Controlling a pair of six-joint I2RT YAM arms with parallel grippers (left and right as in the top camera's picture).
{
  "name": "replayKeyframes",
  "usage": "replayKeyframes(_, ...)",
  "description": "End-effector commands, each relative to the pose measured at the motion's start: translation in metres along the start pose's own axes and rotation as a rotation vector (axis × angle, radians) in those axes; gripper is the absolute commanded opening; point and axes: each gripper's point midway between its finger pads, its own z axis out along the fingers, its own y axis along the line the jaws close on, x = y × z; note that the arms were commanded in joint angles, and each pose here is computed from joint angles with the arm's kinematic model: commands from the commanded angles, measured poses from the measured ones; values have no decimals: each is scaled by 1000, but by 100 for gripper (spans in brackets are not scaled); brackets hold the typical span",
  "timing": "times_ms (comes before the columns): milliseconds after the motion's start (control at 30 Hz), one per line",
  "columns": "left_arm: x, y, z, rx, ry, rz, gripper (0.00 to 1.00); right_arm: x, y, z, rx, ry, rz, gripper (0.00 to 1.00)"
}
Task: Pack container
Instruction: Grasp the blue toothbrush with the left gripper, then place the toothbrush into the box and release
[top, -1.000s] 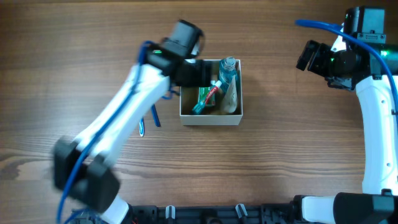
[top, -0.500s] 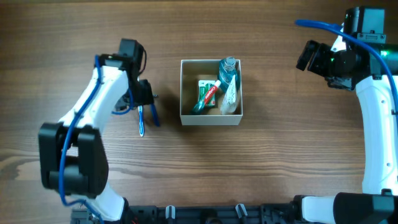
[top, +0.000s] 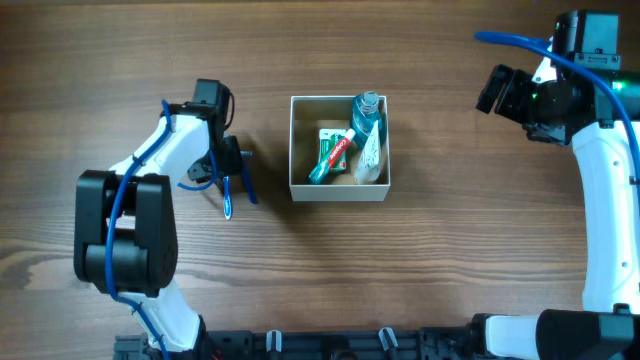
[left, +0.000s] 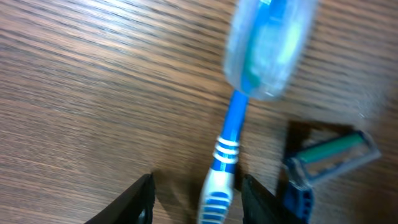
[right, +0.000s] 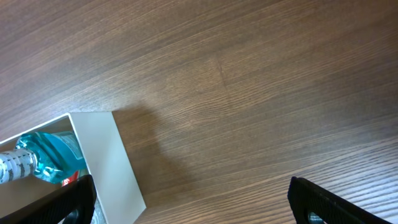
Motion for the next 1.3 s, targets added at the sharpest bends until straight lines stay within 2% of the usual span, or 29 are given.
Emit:
replayKeyframes(0, -4, 12, 8, -17, 2, -7, 38, -2, 0, 3, 0, 3, 15, 100)
replayKeyframes(167, -2, 12, 23, -9, 30, -15, 27, -2, 0, 3, 0, 3, 16, 100)
replayKeyframes(233, 2, 5, 29, 27, 55, -15, 4, -2, 0, 3, 0, 3, 15, 100)
replayKeyframes(400, 4, 7, 10, 30, 70, -17, 4, -2, 0, 3, 0, 3, 15, 100)
replayKeyframes(533, -8, -3, -63, 102, 33, -13, 4, -2, 0, 3, 0, 3, 15, 100)
replayKeyframes(633, -11, -32, -138, 255, -47, 25, 4, -2, 0, 3, 0, 3, 15, 100)
replayKeyframes(733, -7, -71, -206, 392, -229, 135, 4, -2, 0, 3, 0, 3, 15, 100)
replayKeyframes(833, -5, -121, -241, 489, -381, 254, 4, -2, 0, 3, 0, 3, 15, 100)
replayKeyframes(967, -4, -170, -224, 472, -422, 303, 4, -2, 0, 3, 0, 2, 15, 100)
replayKeyframes(1133, 1, -213, -132, 394, -275, 326, 4, -2, 0, 3, 0, 3, 16, 100)
replayKeyframes(1233, 14, -218, -96, 363, -182, 326, 4, -2, 0, 3, 0, 3, 15, 100)
replayKeyframes(1267, 15, -217, -94, 357, -176, 327, 7, -2, 0, 3, 0, 3, 16, 100)
